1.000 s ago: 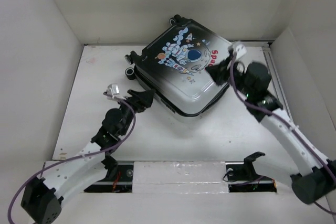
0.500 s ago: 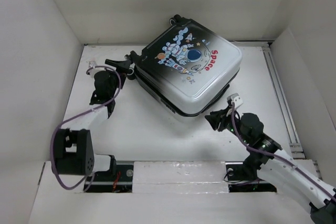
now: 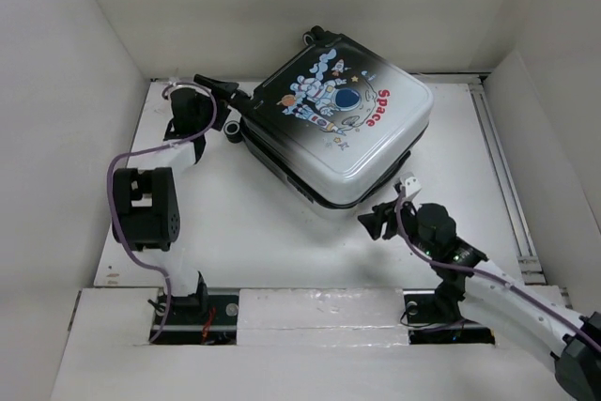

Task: Pack the luggage

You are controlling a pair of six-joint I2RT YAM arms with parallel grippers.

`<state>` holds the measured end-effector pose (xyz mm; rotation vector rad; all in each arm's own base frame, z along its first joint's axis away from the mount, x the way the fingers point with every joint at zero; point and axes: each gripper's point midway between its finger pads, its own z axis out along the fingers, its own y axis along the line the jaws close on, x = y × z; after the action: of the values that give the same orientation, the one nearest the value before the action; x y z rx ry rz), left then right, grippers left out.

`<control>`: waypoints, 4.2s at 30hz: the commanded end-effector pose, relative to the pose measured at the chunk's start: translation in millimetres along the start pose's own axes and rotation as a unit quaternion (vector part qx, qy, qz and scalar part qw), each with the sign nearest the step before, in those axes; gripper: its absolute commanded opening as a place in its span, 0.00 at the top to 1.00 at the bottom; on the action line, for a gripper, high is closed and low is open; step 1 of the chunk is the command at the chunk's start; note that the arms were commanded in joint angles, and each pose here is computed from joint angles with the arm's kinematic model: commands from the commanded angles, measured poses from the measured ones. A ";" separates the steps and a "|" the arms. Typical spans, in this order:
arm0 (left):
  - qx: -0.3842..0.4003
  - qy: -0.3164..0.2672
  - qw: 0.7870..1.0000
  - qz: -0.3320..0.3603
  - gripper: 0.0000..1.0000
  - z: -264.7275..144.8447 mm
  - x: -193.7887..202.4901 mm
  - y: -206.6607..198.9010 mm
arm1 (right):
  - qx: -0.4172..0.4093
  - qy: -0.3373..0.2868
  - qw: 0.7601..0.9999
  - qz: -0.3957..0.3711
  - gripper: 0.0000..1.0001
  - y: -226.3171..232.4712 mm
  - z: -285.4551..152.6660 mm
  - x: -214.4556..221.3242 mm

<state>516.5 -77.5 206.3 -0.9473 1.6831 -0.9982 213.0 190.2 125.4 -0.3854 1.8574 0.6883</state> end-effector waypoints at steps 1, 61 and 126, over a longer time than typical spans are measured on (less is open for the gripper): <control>0.014 0.017 1.000 0.010 0.10 9.2 -6.7 -16.3 | -0.057 -0.033 0.998 -0.011 0.40 20.4 10.4 -14.9; 0.133 -0.078 0.985 0.082 1.00 -191.6 27.4 -18.2 | -0.091 0.051 0.994 -0.024 1.00 60.4 -5.1 -36.2; 0.128 -0.097 0.985 0.071 1.00 -184.6 25.9 -9.9 | 0.137 0.031 0.989 0.038 0.27 -65.5 -7.7 -46.6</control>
<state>329.1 -67.7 199.2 -0.8078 1.5324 -0.9091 252.7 153.2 157.4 -0.2287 2.0172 0.5556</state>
